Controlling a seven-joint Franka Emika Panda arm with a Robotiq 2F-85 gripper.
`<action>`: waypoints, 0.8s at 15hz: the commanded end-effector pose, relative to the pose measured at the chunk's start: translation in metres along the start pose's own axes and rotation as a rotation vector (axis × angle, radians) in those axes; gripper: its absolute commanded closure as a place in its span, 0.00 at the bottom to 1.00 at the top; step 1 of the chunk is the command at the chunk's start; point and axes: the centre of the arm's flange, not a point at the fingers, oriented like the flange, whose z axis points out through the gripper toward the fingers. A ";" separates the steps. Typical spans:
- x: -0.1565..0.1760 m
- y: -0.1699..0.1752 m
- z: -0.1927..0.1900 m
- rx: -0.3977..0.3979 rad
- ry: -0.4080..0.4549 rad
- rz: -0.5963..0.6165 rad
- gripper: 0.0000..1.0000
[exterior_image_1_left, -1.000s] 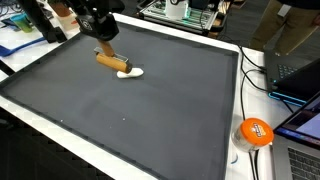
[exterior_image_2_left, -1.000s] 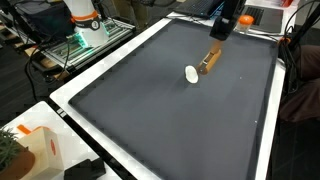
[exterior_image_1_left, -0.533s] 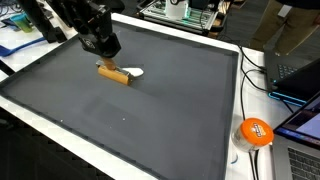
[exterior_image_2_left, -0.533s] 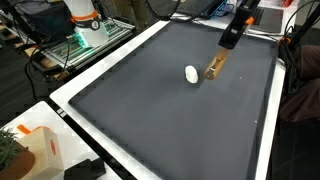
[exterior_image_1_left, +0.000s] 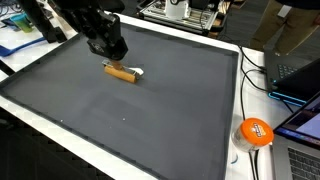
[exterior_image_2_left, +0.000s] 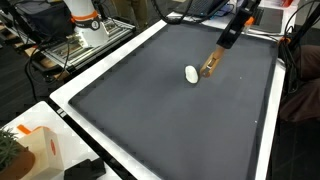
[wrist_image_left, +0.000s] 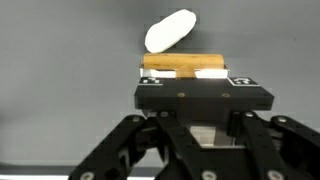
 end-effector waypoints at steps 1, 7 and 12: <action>0.020 -0.002 -0.007 -0.034 -0.039 0.003 0.78; 0.022 0.000 0.002 -0.078 -0.094 0.010 0.78; 0.029 -0.003 0.005 -0.066 -0.082 0.006 0.78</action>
